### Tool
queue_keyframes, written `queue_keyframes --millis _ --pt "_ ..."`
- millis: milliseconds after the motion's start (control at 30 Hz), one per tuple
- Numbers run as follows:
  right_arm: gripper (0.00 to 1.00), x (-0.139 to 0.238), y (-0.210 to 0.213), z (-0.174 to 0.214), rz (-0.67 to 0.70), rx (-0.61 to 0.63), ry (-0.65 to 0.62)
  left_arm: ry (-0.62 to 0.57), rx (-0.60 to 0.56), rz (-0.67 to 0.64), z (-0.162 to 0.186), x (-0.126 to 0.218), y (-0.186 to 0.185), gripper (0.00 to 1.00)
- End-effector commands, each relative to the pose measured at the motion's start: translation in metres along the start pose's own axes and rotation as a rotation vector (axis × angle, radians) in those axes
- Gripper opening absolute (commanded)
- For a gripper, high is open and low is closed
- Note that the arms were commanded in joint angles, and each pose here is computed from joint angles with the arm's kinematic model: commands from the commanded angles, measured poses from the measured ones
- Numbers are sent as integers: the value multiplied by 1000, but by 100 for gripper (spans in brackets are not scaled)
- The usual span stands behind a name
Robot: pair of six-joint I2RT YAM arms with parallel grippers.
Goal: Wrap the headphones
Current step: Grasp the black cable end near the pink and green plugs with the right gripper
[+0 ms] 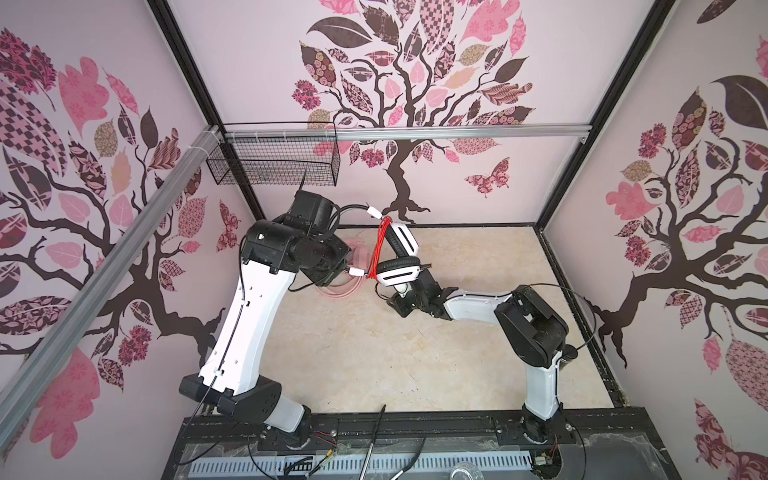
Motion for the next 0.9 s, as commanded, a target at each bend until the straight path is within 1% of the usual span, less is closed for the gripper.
queue_keyframes --millis 0,100,200,300,333,433,667,867 --pt "35 -12 -2 2 8 12 33 -19 11 142 1 27 -9 0" --pt "35 -13 -2 8 6 8 40 -18 13 145 1 28 -8 0" --pt "41 -14 -3 10 18 6 36 -14 12 149 2 29 -9 0" --pt "41 -17 -4 10 23 12 36 -9 14 147 2 28 -9 0" --pt "39 -18 -4 10 22 11 39 -9 13 147 2 28 -9 0" --pt "29 -19 -3 11 12 7 42 -12 13 150 3 30 -8 0" --pt "11 -13 2 21 -12 -7 42 -22 16 149 2 31 -7 0" --pt "6 10 14 32 -52 -23 44 -54 15 155 -3 36 -9 0"
Point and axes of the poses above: each gripper's point midway between its finger pads, its own x axis back along the fingers, its own y axis along the line the jaws close on, z = x × y, the point moved 9 cm from there along x, back along the fingers, and after that the axes turned 7 degrees about x, right-handed, at the moved point
